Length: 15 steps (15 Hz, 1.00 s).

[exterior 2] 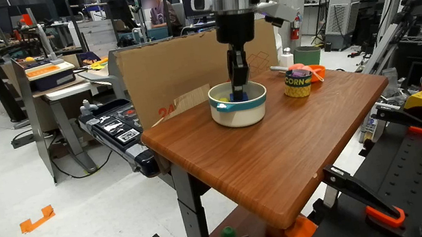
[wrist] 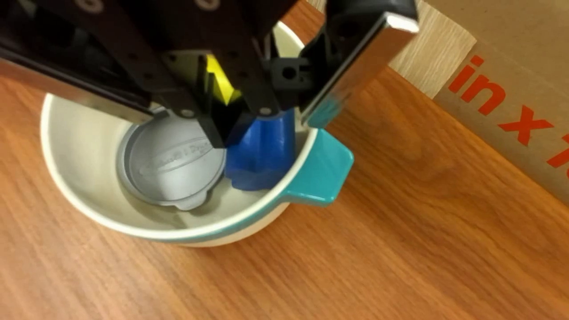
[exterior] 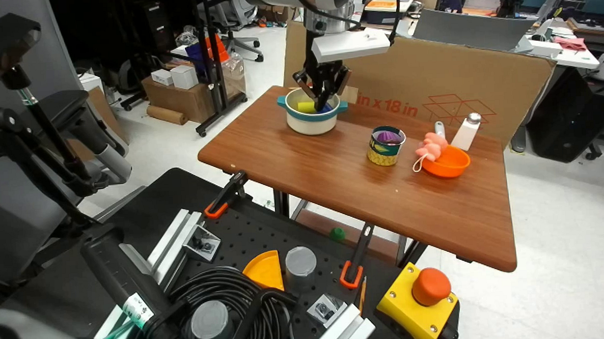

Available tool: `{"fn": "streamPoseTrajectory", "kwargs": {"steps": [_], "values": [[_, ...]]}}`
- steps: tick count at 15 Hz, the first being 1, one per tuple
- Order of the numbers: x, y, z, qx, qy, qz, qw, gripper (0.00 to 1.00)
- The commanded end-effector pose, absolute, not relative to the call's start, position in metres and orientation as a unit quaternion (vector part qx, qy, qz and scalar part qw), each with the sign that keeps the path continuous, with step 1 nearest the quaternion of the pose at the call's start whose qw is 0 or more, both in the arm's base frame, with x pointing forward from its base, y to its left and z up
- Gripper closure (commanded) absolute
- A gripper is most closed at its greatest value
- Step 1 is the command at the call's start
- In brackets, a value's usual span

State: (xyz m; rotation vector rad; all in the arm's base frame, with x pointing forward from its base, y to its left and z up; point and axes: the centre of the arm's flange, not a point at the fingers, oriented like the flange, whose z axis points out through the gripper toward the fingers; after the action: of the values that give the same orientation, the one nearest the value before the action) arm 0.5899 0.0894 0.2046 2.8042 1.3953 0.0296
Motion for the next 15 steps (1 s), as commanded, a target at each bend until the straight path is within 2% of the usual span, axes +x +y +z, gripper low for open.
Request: {"fn": "streamPoseTrajectory", "kwargs": {"steps": [1, 13, 14, 15], "values": [[0.589, 0.095, 0.209, 0.891, 0.453, 0.014, 0.002, 0.99], [0.577, 0.115, 0.249, 0.875, 0.482, 0.05, 0.015, 0.99], [0.578, 0.114, 0.249, 0.875, 0.482, 0.05, 0.016, 0.69], [0.579, 0.113, 0.247, 0.875, 0.481, 0.049, 0.017, 0.68]]}}
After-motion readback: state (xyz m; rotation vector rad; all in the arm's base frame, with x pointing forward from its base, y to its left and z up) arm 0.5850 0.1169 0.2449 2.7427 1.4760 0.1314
